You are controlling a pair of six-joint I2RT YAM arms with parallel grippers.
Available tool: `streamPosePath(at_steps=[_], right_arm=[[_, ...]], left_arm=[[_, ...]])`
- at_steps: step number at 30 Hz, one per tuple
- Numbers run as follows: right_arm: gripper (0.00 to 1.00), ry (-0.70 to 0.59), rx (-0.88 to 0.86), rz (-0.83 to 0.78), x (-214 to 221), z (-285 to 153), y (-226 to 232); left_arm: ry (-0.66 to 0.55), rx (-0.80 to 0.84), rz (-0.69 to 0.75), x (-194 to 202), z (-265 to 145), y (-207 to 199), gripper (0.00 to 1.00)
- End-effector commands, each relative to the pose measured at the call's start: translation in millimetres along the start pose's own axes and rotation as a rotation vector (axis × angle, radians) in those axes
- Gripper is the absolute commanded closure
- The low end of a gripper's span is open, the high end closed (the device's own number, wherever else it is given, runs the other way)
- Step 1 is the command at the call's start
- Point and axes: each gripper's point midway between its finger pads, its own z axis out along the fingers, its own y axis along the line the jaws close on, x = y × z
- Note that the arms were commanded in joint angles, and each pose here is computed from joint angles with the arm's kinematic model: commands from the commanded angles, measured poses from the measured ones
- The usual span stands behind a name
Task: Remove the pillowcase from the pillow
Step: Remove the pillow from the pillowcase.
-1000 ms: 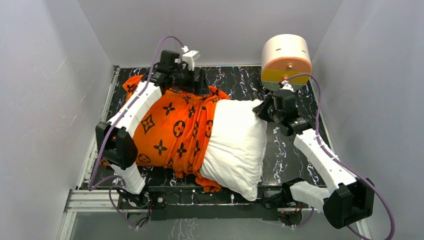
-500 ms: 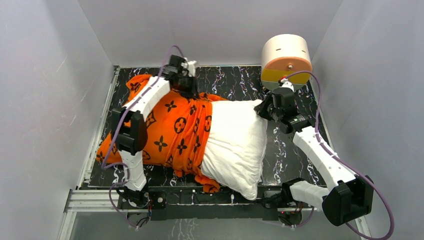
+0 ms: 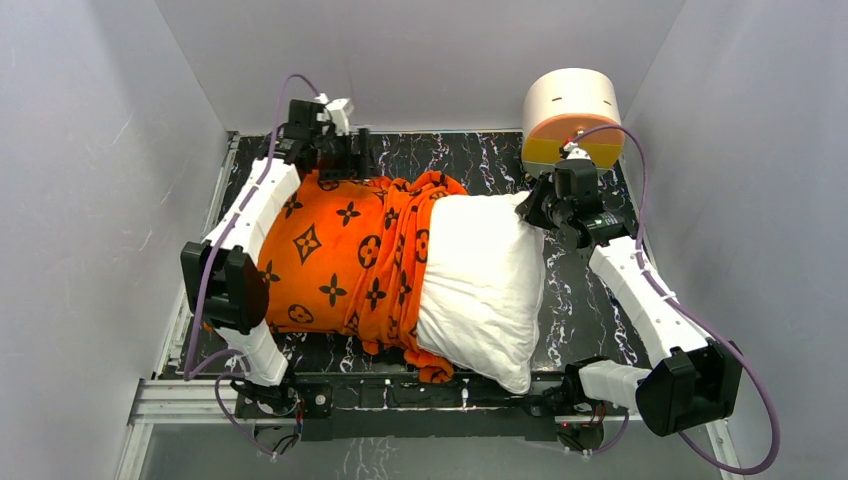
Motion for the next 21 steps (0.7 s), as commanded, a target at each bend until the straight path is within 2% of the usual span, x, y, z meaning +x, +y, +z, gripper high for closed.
streamPosePath(at_steps=[1,4,7,8,9,11,13,14,16,18,21], right_arm=[[0.83,-0.085,-0.075,-0.032,-32.9,-16.9,18.5],[0.79,-0.055,-0.120,-0.030,-25.4,-19.5,25.1],[0.77,-0.009,-0.167,-0.036,-16.8,-24.2,32.8],[0.73,-0.001,-0.168,-0.037,-15.4,-25.5,33.0],[0.66,0.005,-0.158,-0.036,-14.5,-27.3,31.4],[0.62,0.002,-0.134,-0.040,-15.4,-33.1,27.4],[0.42,-0.024,-0.114,-0.044,-19.4,-43.0,23.5],[0.29,-0.034,-0.102,-0.039,-20.3,-47.7,21.4],[0.14,-0.049,-0.098,-0.034,-21.7,-58.3,20.0],[0.07,-0.036,-0.160,-0.064,-17.6,-69.8,29.2],[0.02,0.037,-0.237,-0.070,0.7,-83.1,38.7]], left_arm=[[-0.063,0.166,0.229,3.0,-35.9,-100.7,0.18],[-0.018,0.282,0.308,28.6,-38.7,-144.5,0.16],[0.106,0.371,0.389,72.5,-26.0,-151.3,0.11],[0.168,0.325,0.388,85.0,-17.2,-139.0,0.16],[0.232,0.245,0.374,94.5,-6.5,-122.7,0.26],[0.346,0.093,0.385,113.2,9.0,-87.5,0.49],[0.368,-0.047,0.356,116.5,16.5,-62.8,0.69],[0.341,-0.075,0.343,112.2,16.9,-59.1,0.72],[0.267,-0.058,0.308,98.8,15.1,-62.7,0.80],[0.206,0.036,0.258,85.3,14.6,-82.4,0.87],[0.185,0.140,0.213,75.1,19.2,-105.6,0.94]])
